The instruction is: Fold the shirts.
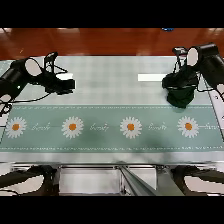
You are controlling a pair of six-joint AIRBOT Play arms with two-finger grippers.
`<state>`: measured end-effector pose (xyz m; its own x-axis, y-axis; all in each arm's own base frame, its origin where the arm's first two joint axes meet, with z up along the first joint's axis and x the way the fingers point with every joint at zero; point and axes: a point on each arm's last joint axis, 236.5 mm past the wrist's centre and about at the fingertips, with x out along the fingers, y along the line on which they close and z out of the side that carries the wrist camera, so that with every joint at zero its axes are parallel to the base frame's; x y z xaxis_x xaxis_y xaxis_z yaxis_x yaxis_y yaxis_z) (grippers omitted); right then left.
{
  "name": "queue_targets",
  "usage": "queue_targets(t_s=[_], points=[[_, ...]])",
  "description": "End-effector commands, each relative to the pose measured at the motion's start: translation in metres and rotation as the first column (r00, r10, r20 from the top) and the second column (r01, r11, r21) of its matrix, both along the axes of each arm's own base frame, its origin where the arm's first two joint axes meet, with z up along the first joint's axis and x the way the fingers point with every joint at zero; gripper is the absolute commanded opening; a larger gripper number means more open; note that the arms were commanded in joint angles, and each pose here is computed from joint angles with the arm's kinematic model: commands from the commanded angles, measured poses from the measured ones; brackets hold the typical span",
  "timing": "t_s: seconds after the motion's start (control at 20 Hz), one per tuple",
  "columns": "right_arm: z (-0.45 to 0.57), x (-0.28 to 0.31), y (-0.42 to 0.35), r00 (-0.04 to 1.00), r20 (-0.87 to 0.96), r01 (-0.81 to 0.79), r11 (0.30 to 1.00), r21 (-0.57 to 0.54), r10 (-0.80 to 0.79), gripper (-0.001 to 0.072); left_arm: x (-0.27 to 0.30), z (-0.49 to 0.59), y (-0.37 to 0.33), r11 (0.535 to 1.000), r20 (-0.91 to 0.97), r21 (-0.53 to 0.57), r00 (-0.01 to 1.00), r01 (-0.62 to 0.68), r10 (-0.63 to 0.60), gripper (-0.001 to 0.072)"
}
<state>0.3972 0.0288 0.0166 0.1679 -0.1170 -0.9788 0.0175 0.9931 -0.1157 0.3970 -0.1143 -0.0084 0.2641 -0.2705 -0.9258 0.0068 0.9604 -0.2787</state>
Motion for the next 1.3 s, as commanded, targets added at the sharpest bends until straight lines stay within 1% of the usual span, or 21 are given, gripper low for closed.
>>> queue_targets(t_s=[0.0,0.55,0.7,0.8,0.9,0.95,1.0,1.05,1.15,1.2,1.25], points=[[0.0,0.0,0.0,1.0,-0.001,0.0,1.0,0.0,0.0,0.0025,0.0,0.0,0.0,1.0,0.0,0.0,1.0,0.001,-0.001,0.0018],[0.0,0.0,0.001,1.0,0.0,0.001,1.0,0.003,-0.001,0.0025,0.001,0.0,0.0,1.0,0.004,0.0,1.0,0.0,0.0,0.0018],[0.0,0.003,0.002,1.0,0.01,-0.001,1.0,0.006,0.001,0.0025,0.031,0.009,0.0,0.999,0.129,-0.015,0.991,-0.034,0.035,0.0017],[0.003,0.016,0.004,0.998,0.069,-0.01,1.0,0.016,0.009,0.0025,0.032,0.01,0.0,0.999,0.134,-0.015,0.99,-0.034,0.036,0.0018],[0.009,0.038,0.008,0.986,0.164,-0.027,0.999,0.027,0.022,0.0025,0.053,0.018,0.004,0.998,0.22,-0.023,0.973,-0.062,0.066,0.0019],[0.015,0.053,0.008,0.973,0.227,-0.049,0.999,0.016,0.044,0.0037,0.065,0.027,0.012,0.996,0.268,-0.028,0.959,-0.086,0.091,0.0057],[0.025,0.064,0.001,0.96,0.274,-0.059,0.998,-0.026,0.064,0.0176,0.075,0.038,0.022,0.994,0.3,-0.032,0.947,-0.109,0.113,0.0225],[0.039,0.072,-0.012,0.948,0.307,-0.06,0.994,-0.09,0.085,0.0419,0.084,0.05,0.037,0.991,0.328,-0.028,0.935,-0.134,0.136,0.0499],[0.078,0.077,-0.055,0.932,0.338,-0.034,0.959,-0.282,0.133,0.0413,0.083,0.077,0.075,0.983,0.313,-0.007,0.933,-0.186,0.179,0.0506],[0.098,0.075,-0.08,0.923,0.359,-0.004,0.938,-0.346,0.137,0.0414,0.079,0.091,0.093,0.979,0.323,0.0,0.926,-0.206,0.195,0.0506],[0.109,0.069,-0.104,0.917,0.393,0.07,0.942,-0.329,0.07,0.0413,0.073,0.106,0.108,0.978,0.359,0.017,0.914,-0.208,0.188,0.0506]])
